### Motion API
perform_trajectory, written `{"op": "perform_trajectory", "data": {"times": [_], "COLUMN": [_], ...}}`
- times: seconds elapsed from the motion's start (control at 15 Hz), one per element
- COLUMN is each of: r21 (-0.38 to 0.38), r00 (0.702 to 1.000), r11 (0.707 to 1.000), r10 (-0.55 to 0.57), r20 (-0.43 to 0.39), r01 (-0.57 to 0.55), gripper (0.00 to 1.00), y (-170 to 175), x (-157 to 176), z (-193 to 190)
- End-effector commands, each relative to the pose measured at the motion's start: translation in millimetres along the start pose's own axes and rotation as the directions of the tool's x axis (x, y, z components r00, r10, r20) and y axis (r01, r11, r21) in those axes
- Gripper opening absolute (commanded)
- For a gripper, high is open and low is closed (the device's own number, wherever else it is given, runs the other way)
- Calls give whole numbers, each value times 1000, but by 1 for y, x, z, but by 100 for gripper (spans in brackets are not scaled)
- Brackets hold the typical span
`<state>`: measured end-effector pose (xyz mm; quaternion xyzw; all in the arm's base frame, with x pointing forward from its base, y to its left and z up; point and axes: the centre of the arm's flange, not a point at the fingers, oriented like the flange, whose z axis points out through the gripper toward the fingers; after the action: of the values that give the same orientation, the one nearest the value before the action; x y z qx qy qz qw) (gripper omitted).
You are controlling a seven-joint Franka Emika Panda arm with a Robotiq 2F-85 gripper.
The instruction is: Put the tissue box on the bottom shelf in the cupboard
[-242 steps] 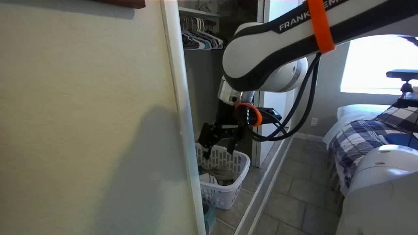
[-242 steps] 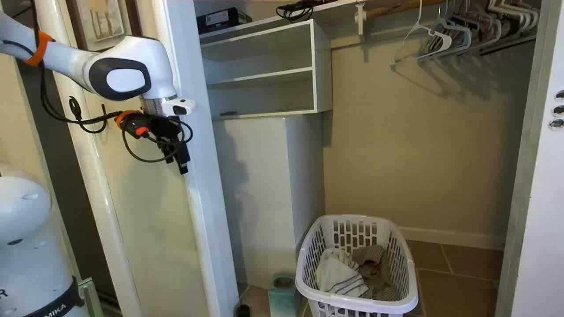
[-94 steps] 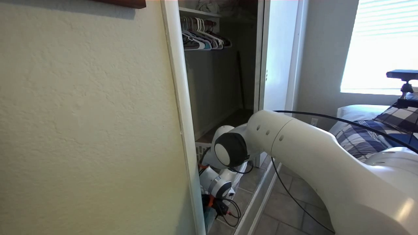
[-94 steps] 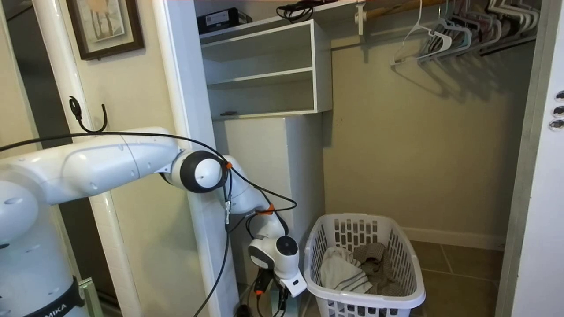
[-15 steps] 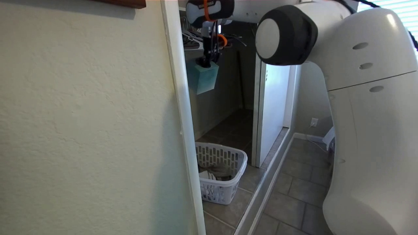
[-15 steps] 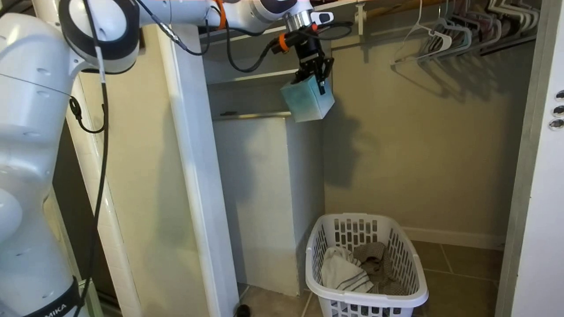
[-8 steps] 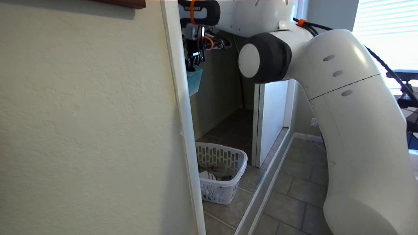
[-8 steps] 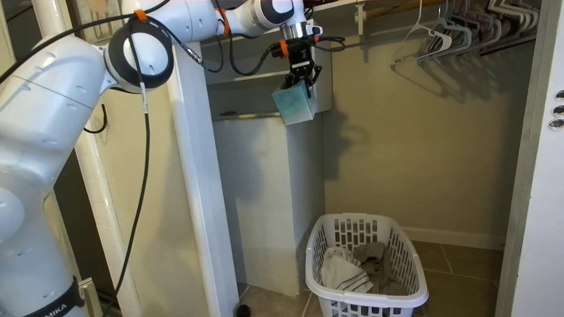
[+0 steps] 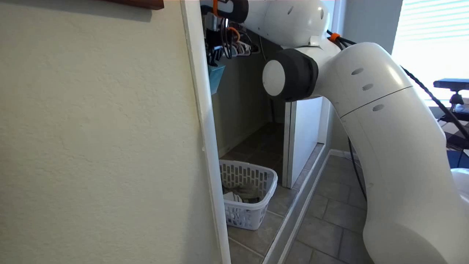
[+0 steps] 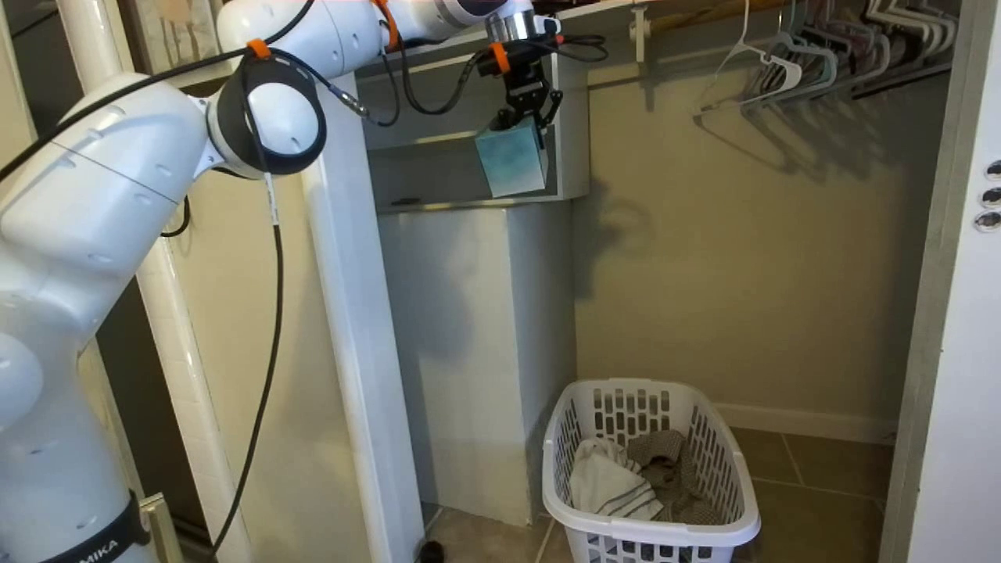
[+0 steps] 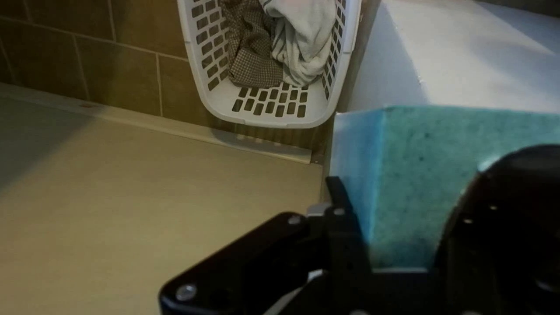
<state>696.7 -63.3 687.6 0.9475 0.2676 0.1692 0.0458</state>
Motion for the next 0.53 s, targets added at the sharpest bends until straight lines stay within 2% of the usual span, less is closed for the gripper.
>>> {"op": "perform_trajectory", "data": {"times": [0.0, 0.2, 0.47], "r21": [40, 79, 71], "r00": [998, 987, 950], "r11": [999, 994, 976], "r10": [-34, -69, -181], "r20": [-57, -145, -255], "r01": [37, 82, 205], "gripper": [0, 0, 0], "y": [33, 22, 3], "x": [64, 77, 102], "z": [-27, -21, -13]}}
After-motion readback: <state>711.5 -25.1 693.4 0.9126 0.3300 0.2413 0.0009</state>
